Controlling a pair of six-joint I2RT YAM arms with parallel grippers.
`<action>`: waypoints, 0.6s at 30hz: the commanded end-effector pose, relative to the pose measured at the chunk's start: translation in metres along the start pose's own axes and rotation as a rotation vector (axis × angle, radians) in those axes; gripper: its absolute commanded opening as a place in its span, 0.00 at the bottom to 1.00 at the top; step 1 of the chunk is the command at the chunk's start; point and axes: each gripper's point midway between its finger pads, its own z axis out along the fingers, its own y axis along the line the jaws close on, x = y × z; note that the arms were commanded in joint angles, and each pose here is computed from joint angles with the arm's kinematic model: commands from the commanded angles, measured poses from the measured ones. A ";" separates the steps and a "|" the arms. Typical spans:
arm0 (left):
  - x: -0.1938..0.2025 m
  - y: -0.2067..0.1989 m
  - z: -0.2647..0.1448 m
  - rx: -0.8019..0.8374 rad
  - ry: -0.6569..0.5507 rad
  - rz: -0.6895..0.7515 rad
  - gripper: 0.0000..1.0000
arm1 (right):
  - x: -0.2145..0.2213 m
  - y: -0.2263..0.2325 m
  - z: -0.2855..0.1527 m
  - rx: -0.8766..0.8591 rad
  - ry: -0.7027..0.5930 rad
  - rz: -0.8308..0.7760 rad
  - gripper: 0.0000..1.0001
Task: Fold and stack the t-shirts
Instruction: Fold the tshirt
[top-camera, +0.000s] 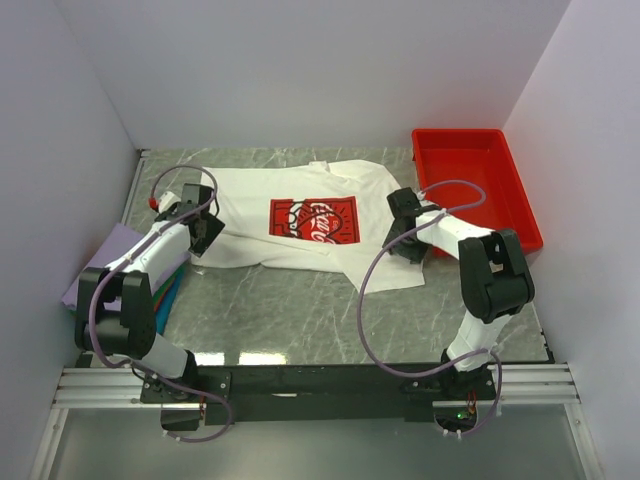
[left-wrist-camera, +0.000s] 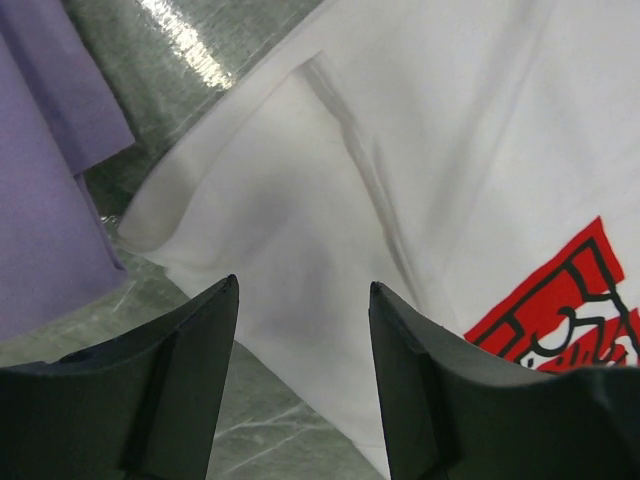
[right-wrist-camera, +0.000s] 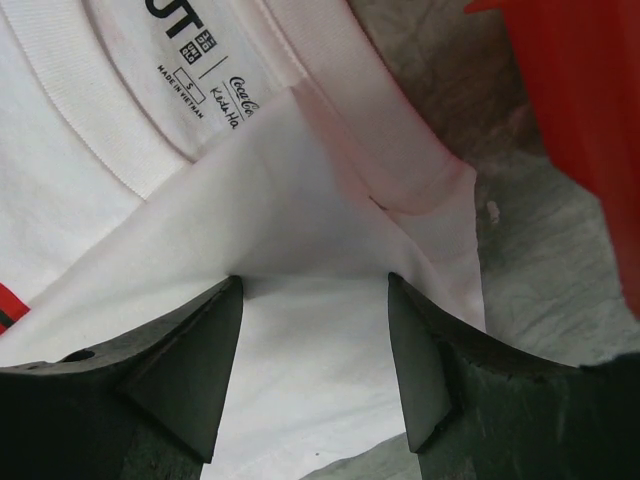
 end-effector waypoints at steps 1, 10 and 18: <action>-0.002 -0.003 -0.008 0.035 -0.014 -0.004 0.60 | -0.002 -0.020 0.005 0.066 0.028 -0.025 0.67; 0.009 0.019 -0.003 -0.036 -0.005 -0.014 0.60 | -0.023 -0.040 0.009 0.102 0.026 0.042 0.67; 0.011 0.044 -0.002 -0.112 -0.049 -0.043 0.50 | -0.028 -0.021 -0.006 0.030 0.010 0.033 0.66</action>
